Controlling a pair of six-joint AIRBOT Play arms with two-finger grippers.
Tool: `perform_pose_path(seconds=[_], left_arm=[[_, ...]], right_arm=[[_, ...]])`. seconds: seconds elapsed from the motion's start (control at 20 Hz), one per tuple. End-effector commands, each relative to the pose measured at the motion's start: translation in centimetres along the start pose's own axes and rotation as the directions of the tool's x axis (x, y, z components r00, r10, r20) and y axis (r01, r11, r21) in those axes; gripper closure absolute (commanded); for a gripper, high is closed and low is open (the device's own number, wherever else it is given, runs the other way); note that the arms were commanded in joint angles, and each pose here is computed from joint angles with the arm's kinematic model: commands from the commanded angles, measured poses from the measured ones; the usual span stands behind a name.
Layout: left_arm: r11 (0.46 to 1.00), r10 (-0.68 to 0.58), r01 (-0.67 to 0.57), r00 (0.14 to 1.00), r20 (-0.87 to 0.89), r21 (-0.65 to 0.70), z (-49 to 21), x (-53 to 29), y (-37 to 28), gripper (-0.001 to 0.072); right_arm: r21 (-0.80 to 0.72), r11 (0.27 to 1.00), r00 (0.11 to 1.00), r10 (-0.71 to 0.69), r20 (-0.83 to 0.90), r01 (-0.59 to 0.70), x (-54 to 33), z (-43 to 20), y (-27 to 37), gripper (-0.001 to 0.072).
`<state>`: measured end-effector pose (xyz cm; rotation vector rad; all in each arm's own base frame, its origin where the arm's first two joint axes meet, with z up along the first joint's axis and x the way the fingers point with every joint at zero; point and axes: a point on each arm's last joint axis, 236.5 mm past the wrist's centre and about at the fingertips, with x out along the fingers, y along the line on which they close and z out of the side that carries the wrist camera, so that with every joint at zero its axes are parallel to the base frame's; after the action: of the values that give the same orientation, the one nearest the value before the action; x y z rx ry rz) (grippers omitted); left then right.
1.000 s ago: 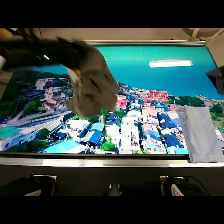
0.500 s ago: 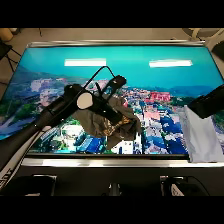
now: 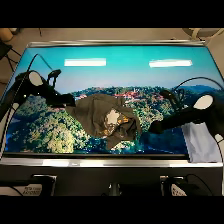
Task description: Fold the shirts.
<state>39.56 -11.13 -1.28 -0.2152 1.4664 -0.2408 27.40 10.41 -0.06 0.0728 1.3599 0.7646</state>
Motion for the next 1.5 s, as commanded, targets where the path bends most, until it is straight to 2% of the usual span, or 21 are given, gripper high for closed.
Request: perform_pose_path(seconds=[0.0, 0.15, 0.5, 0.55, 0.6, 0.65, 0.7, 0.75, 0.85, 0.9, 1.0, 1.1, 1.15, 1.2, 1.25, 1.3, 1.35, 1.4, 1.45], left_arm=[[0.978, -0.146, 0.133, 0.987, -0.068, -0.162, -2.2, 4.2, 1.3, -0.0013], [0.962, -0.248, 0.235, 0.965, -0.08, -0.142, -2.9, 6.6, -1.8, -0.0013], [0.969, -0.237, 0.225, 0.962, -0.136, -0.099, -4.0, 10.0, -4.2, -0.0013], [0.969, -0.236, 0.221, 0.96, -0.15, -0.11, -4.3, 10.5, -4.3, 0.0051], [0.969, -0.236, 0.219, 0.96, -0.154, -0.117, -4.4, 10.6, -4.4, 0.0248], [0.968, -0.236, 0.219, 0.96, -0.151, -0.121, -4.3, 10.5, -4.4, 0.0532], [0.967, -0.243, 0.227, 0.959, -0.147, -0.115, -4.1, 10.3, -4.6, 0.068], [0.968, -0.248, 0.239, 0.959, -0.139, -0.074, -3.7, 9.5, -5.0, 0.0685], [0.962, -0.261, 0.264, 0.964, -0.049, 0.065, -1.4, 6.3, -6.3, 0.0687], [0.953, -0.27, 0.263, 0.963, 0.028, 0.148, 0.3, 3.6, -7.2, 0.0687], [0.929, -0.285, 0.205, 0.927, 0.243, 0.308, 3.7, -4.6, -9.4, 0.0687], [0.903, -0.323, 0.11, 0.813, 0.485, 0.416, 5.4, -16.1, -12.1, 0.0687], [0.887, -0.362, 0.065, 0.714, 0.599, 0.458, 4.9, -22.9, -13.8, 0.0687], [0.881, -0.4, 0.045, 0.601, 0.692, 0.471, 3.6, -29.3, -15.1, 0.0687], [0.884, -0.44, 0.069, 0.453, 0.775, 0.462, 1.4, -36.1, -16.3, 0.0687], [0.877, -0.477, 0.097, 0.292, 0.829, 0.47, -1.1, -42.1, -17.3, 0.0687], [0.858, -0.513, 0.076, 0.124, 0.849, 0.508, -4.3, -47.5, -18.2, 0.0687], [0.846, -0.533, 0.043, 0.015, 0.846, 0.532, -7.2, -51.0, -18.5, 0.0687], [0.842, -0.539, 0.008, -0.044, 0.841, 0.54, -9.7, -53.1, -18.4, 0.0687]], right_arm=[[0.055, 0.987, 0.989, 0.148, 0.013, -0.148, 5.0, -0.3, 1.3, 0.0033], [-0.032, 0.988, 0.987, 0.15, -0.049, -0.152, 8.4, -0.3, 2.2, 0.0002], [-0.04, 0.982, 0.979, 0.181, -0.099, -0.186, 13.7, 0.0, 4.3, 0.0001], [-0.036, 0.98, 0.976, 0.191, -0.101, -0.196, 14.4, 0.0, 4.8, 0.0002], [-0.028, 0.978, 0.974, 0.205, -0.095, -0.208, 14.9, 0.2, 5.4, 0.0018], [-0.02, 0.978, 0.976, 0.203, -0.083, -0.206, 15.2, 0.6, 5.7, 0.0138], [-0.022, 0.98, 0.979, 0.194, -0.061, -0.196, 15.2, 1.2, 5.6, 0.0488], [-0.011, 0.981, 0.98, 0.19, -0.05, -0.191, 14.8, 1.8, 5.6, 0.0692], [-0.121, 0.979, 0.986, 0.163, -0.029, -0.166, 12.6, 3.5, 5.8, 0.0693], [-0.214, 0.971, 0.994, 0.108, -0.014, -0.109, 10.3, 4.7, 5.6, 0.0693], [-0.421, 0.901, 0.994, -0.081, 0.073, 0.104, 3.6, 8.0, 5.0, 0.0693], [-0.504, 0.756, 0.904, -0.288, 0.315, 0.417, -7.5, 12.5, 5.7, 0.0693], [-0.474, 0.672, 0.808, -0.354, 0.47, 0.57, -14.1, 14.2, 7.1, 0.0693], [-0.386, 0.589, 0.666, -0.385, 0.639, 0.71, -21.7, 15.3, 9.4, 0.0693], [-0.273, 0.542, 0.515, -0.362, 0.777, 0.795, -28.5, 15.3, 12.5, 0.0693], [-0.179, 0.542, 0.391, -0.306, 0.868, 0.821, -33.5, 14.5, 15.5, 0.0693], [-0.133, 0.563, 0.305, -0.224, 0.926, 0.815, -36.7, 13.2, 18.7, 0.0693], [-0.122, 0.58, 0.268, -0.174, 0.948, 0.805, -38.1, 11.8, 20.5, 0.0693], [-0.12, 0.598, 0.27, -0.168, 0.948, 0.793, -38.5, 10.4, 21.2, 0.0693]])
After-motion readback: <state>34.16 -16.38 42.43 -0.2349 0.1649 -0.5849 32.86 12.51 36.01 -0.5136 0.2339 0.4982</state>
